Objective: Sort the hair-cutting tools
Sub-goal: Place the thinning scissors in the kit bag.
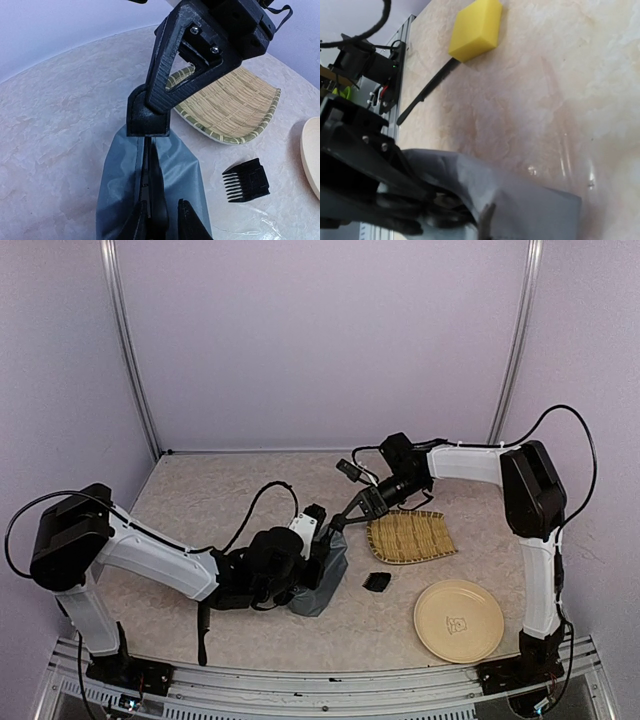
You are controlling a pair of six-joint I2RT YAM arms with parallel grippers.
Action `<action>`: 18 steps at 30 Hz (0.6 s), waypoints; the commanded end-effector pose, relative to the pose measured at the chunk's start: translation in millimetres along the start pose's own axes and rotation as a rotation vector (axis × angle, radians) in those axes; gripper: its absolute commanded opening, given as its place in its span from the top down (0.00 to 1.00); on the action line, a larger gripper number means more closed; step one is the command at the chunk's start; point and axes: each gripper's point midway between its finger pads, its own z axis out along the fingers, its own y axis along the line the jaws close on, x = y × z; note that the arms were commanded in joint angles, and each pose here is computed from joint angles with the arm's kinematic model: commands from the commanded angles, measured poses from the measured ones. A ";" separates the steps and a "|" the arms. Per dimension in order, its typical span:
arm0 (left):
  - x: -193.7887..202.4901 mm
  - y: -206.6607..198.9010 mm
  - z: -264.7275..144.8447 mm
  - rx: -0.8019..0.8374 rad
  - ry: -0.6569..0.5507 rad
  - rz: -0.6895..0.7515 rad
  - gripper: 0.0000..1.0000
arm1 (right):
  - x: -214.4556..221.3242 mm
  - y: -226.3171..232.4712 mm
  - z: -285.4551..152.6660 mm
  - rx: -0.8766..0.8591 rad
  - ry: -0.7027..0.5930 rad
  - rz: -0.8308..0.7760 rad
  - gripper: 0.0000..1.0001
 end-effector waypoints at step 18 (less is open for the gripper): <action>-17.9 8.8 18.6 0.066 0.095 -0.077 0.98 | -19.0 20.9 -14.8 -0.017 -0.036 -0.061 1.00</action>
